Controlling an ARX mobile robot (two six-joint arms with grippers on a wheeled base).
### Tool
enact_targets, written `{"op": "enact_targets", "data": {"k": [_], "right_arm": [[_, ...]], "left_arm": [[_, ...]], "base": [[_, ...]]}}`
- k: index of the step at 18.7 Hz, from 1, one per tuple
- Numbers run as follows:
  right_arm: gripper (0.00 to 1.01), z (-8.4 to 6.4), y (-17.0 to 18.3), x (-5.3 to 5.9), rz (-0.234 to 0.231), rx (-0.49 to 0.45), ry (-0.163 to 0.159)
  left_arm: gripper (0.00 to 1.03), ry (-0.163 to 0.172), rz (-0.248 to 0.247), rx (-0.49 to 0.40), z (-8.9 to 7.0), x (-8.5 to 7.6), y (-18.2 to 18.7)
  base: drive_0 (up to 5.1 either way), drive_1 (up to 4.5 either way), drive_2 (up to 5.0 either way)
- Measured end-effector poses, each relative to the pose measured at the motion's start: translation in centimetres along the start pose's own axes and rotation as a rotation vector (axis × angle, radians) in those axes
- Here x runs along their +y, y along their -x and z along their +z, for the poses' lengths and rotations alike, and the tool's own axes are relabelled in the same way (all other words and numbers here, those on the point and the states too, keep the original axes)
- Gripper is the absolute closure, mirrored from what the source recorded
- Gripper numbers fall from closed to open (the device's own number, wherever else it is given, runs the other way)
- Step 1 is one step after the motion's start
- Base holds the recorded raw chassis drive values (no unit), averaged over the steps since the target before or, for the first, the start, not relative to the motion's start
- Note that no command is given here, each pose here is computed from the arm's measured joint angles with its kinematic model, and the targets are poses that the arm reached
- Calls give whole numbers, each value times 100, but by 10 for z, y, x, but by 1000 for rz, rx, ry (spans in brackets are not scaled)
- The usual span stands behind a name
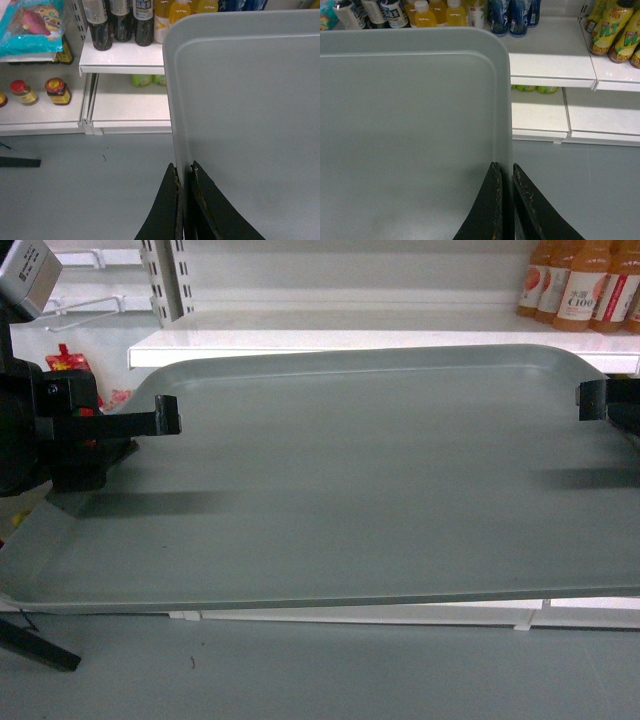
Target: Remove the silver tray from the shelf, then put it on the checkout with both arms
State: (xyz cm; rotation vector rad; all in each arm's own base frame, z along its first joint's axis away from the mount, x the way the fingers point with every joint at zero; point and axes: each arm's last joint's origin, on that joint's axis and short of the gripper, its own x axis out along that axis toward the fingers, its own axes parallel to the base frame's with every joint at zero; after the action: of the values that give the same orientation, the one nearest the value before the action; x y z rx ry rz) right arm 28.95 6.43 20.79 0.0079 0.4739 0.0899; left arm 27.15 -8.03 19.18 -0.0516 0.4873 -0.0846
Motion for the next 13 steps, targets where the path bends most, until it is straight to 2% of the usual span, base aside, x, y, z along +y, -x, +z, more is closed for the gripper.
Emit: {"op": "enact_targets", "data": {"k": [13], "right_arm": [[98,1,0,0,0,-2,1]], "left_arm": [[99,1,-2,-1,-1,0,0]], "base": [[12,-419,442]]}}
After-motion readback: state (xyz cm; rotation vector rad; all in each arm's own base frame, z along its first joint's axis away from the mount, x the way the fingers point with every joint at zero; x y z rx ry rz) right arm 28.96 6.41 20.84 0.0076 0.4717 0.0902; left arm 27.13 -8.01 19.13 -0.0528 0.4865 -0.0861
